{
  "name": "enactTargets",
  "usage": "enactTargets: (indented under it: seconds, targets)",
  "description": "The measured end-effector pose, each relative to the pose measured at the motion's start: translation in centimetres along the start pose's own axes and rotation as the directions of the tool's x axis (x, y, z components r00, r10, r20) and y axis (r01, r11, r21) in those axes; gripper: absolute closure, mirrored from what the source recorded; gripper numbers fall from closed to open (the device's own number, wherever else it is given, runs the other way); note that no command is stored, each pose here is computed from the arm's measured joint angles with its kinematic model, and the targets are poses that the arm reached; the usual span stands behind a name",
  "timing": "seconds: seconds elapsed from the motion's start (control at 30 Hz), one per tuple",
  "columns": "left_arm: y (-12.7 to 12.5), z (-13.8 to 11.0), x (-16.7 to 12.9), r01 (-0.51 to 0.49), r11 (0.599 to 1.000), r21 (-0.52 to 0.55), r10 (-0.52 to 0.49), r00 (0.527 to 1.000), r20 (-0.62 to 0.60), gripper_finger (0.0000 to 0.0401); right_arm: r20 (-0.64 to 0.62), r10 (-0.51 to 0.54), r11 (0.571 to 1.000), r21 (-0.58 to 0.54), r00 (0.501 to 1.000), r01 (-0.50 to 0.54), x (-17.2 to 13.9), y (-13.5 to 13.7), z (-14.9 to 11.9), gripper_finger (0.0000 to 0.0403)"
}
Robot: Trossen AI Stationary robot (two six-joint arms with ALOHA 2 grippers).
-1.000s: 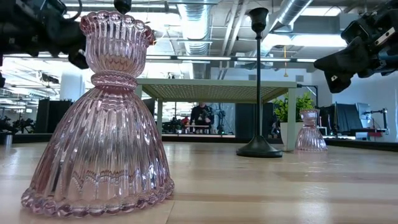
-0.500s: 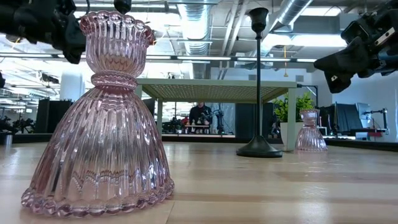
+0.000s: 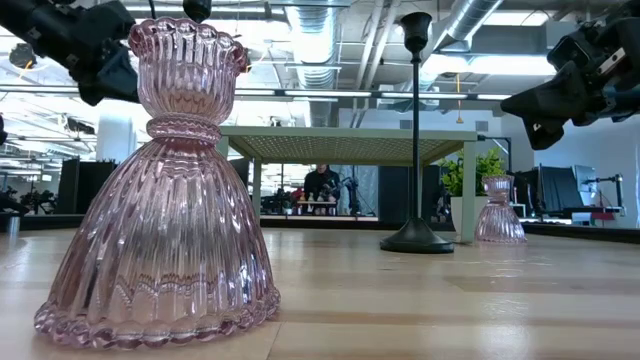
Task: Pick & Place candle stick holders
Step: Put the left black candle holder on the shelf
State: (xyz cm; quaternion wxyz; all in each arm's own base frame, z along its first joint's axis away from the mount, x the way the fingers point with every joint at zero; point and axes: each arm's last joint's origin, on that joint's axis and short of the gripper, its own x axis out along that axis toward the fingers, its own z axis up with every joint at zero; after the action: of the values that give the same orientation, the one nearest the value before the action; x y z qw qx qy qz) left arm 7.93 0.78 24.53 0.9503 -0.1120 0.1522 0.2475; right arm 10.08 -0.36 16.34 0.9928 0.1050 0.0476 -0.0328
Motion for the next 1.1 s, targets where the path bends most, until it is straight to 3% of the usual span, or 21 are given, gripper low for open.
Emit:
enactTargets:
  seconds: [0.13, 0.33, 0.43, 0.6, 0.87, 1.0, 1.1]
  targets:
    - [-0.2, 0.3, 0.3, -0.037, 0.999, 0.010, 0.037, 0.999, -0.019, 0.0394, 0.000, -0.001, 1.000, 0.000, 1.000, 0.001, 0.0, 0.0, 0.0, 0.0403]
    - [-0.1, 0.6, 0.5, -0.180, 0.983, 0.045, 0.180, 0.984, -0.005, 0.0394, 0.000, -0.003, 1.000, 0.000, 1.000, 0.003, 0.0, 0.0, 0.0, 0.0403]
    - [-0.1, 0.6, 0.5, -0.178, 0.983, 0.047, 0.178, 0.984, -0.008, 0.0394, 0.000, -0.003, 1.000, 0.000, 1.000, 0.003, 0.0, 0.0, 0.0, 0.0403]
    - [-0.4, 0.4, 0.6, -0.084, 0.995, 0.050, 0.087, 0.995, -0.058, 0.0394, 0.000, -0.003, 1.000, 0.000, 1.000, 0.003, 0.0, 0.0, 0.0, 0.0403]
    - [-1.0, 0.3, 1.4, -0.033, 0.995, 0.093, 0.044, 0.993, -0.113, 0.0394, 0.000, -0.003, 1.000, 0.000, 1.000, 0.003, 0.0, 0.0, 0.0, 0.0403]
    - [-2.0, 0.5, 1.9, 0.136, 0.980, 0.146, -0.114, 0.982, -0.150, 0.0394, 0.000, -0.003, 1.000, 0.000, 1.000, 0.003, 0.0, 0.0, 0.0, 0.0403]
    - [-3.2, 0.8, 2.2, 0.297, 0.934, 0.200, -0.268, 0.950, -0.162, 0.0394, 0.000, -0.003, 1.000, 0.000, 1.000, 0.003, 0.0, 0.0, 0.0, 0.0403]
